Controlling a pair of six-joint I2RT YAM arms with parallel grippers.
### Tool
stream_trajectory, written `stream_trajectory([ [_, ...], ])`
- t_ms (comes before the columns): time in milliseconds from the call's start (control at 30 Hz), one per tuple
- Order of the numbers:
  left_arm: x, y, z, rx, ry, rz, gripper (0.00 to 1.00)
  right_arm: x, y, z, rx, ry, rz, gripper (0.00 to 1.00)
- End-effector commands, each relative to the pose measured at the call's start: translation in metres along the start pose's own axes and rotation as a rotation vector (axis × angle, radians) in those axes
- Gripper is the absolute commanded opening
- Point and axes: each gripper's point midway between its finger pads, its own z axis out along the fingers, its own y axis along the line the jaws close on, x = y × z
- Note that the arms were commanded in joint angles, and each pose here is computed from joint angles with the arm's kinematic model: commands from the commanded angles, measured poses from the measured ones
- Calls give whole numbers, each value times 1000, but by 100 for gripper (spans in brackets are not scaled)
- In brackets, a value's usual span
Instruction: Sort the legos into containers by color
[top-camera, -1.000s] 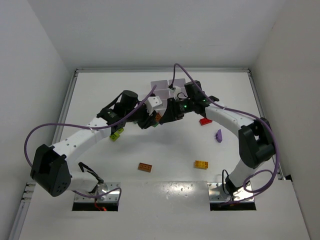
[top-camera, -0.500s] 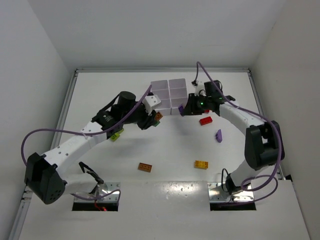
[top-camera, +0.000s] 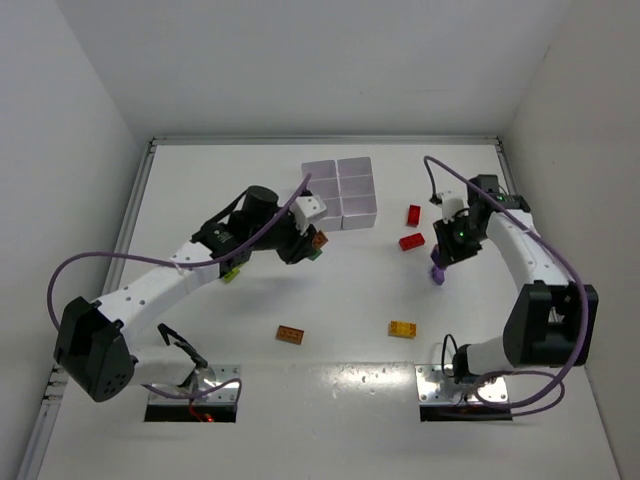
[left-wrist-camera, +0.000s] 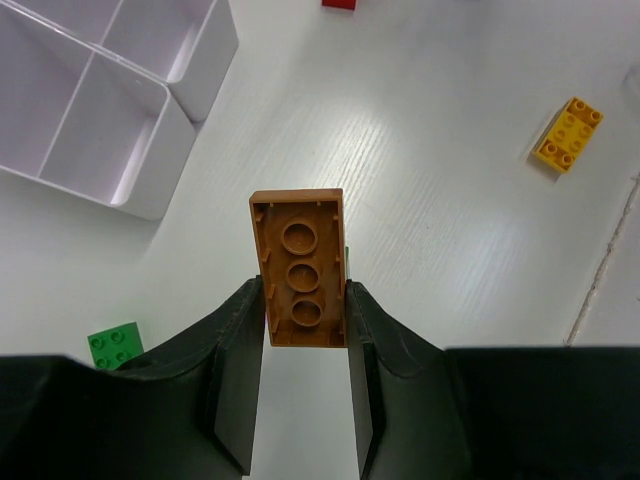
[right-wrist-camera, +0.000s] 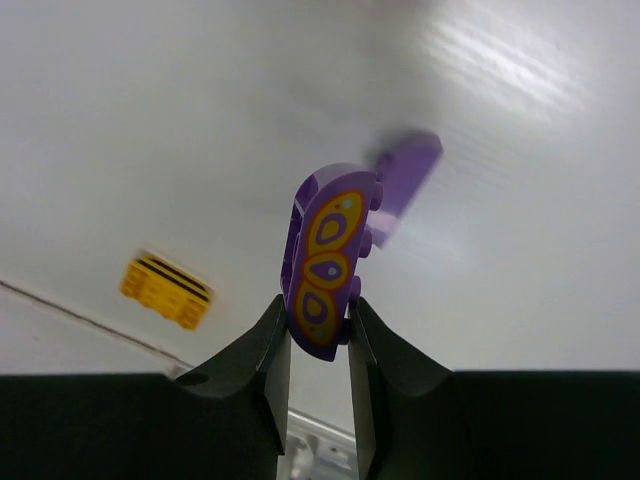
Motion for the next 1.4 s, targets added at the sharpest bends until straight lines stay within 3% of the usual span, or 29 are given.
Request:
stream_trajectory([
  [0,-18,-11,3,42,-34,32,0,56,-25,-13,68,174,-81,0],
  [267,-17,-14,21,66,9,49,0,100,-46,10,23,311,-10,3],
  [533,-16,-19,33,106,26,36,0,84,-67,38,21,306,36,21],
  [733,-11,-22,34,122,34,31,0,72,-74,45,22,292,56,50],
  [833,-5,-29,33,154,32,27,0,57,-63,29,-13,223,28,52],
  [933,-12,-33,23,246,-37,-45,0,25,-43,1,-90,79,-50,52],
  [1000,-23,-55,11,429,-103,-75,0,-11,-19,-23,-195,-91,-115,52],
  [1033,-26,-56,8,476,-124,-125,0,-34,6,-46,-298,-218,-185,52],
  [1067,-28,-70,0,591,-144,-160,0,-45,25,-55,-362,-266,-223,52],
  [1133,-40,-70,-2,655,-228,-175,0,-69,68,-79,-559,-401,-262,54],
  [1167,-47,-73,-12,708,-232,-272,0,-73,81,-81,-633,-411,-239,56],
  [1267,-66,-67,-17,748,-292,-318,0,-84,131,-84,-871,-389,-202,61],
  [1367,-80,-60,-23,763,-321,-338,0,-90,160,-66,-930,-350,-232,66],
])
